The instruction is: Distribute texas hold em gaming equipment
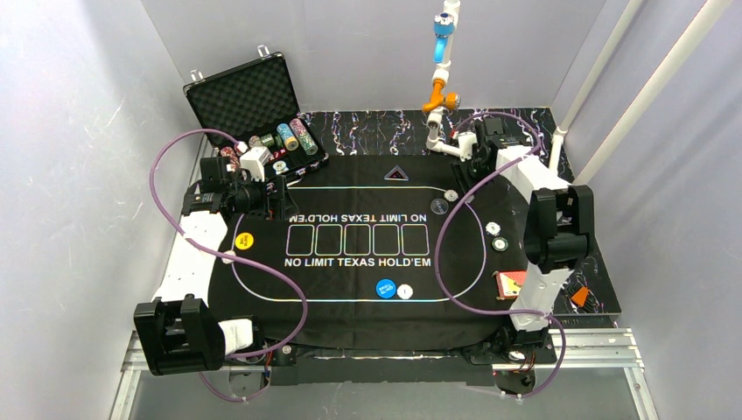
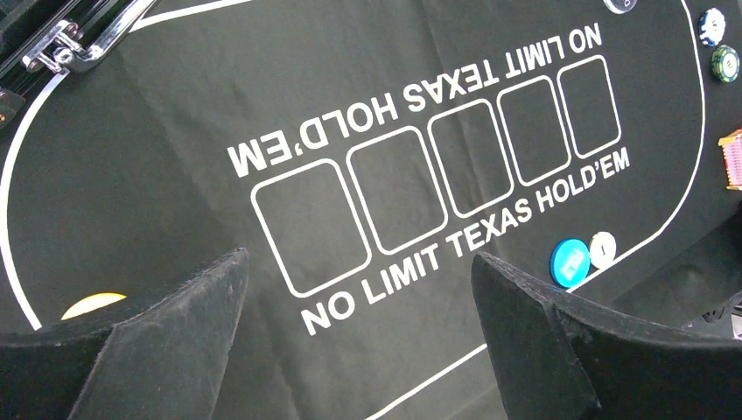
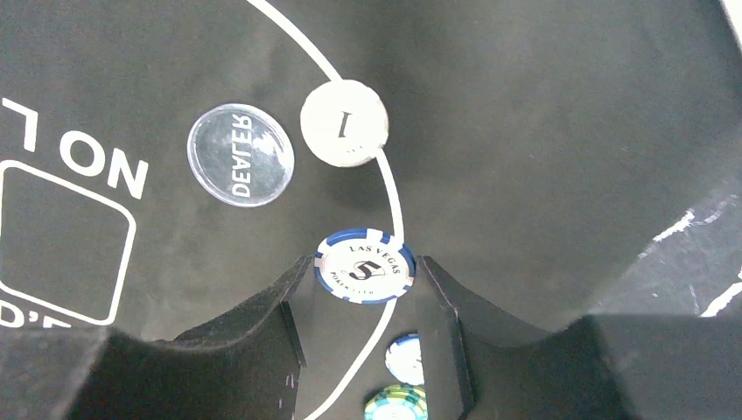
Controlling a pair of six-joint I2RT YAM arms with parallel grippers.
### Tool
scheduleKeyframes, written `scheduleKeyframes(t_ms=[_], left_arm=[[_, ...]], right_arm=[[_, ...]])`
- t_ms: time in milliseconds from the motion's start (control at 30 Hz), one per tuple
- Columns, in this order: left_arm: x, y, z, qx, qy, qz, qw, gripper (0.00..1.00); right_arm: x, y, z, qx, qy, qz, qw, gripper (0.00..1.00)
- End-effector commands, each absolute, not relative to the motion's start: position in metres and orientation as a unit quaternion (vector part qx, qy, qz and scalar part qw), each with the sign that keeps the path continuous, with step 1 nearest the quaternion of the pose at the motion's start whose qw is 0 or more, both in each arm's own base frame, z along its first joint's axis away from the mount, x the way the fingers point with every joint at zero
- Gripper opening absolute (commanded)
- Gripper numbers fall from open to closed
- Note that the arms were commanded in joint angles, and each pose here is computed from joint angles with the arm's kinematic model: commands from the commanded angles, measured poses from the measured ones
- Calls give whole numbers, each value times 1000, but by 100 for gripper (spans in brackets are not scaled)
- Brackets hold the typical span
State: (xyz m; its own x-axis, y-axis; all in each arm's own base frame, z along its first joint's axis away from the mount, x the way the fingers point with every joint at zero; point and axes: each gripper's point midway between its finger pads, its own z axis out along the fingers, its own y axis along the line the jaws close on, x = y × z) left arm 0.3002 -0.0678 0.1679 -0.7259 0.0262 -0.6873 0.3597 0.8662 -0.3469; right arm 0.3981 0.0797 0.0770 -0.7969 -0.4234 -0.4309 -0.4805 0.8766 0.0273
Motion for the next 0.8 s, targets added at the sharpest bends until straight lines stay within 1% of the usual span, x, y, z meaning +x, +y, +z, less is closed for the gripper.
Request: scheduleKeyframes(t_ms=[0, 200, 533, 767], left_arm=[[302, -71, 182, 114, 891, -244, 364, 98], [302, -70, 181, 115, 892, -242, 364, 98], [303, -70, 180, 115, 893, -242, 362, 98], [302, -70, 179, 115, 893, -242, 361, 98]], right_arm=[[418, 92, 80, -232, 941, 75, 233, 44], [424, 99, 73, -232, 941, 79, 232, 44], [416, 116, 57, -244, 943, 86, 210, 47], [407, 117, 46, -248, 946, 79, 193, 49]])
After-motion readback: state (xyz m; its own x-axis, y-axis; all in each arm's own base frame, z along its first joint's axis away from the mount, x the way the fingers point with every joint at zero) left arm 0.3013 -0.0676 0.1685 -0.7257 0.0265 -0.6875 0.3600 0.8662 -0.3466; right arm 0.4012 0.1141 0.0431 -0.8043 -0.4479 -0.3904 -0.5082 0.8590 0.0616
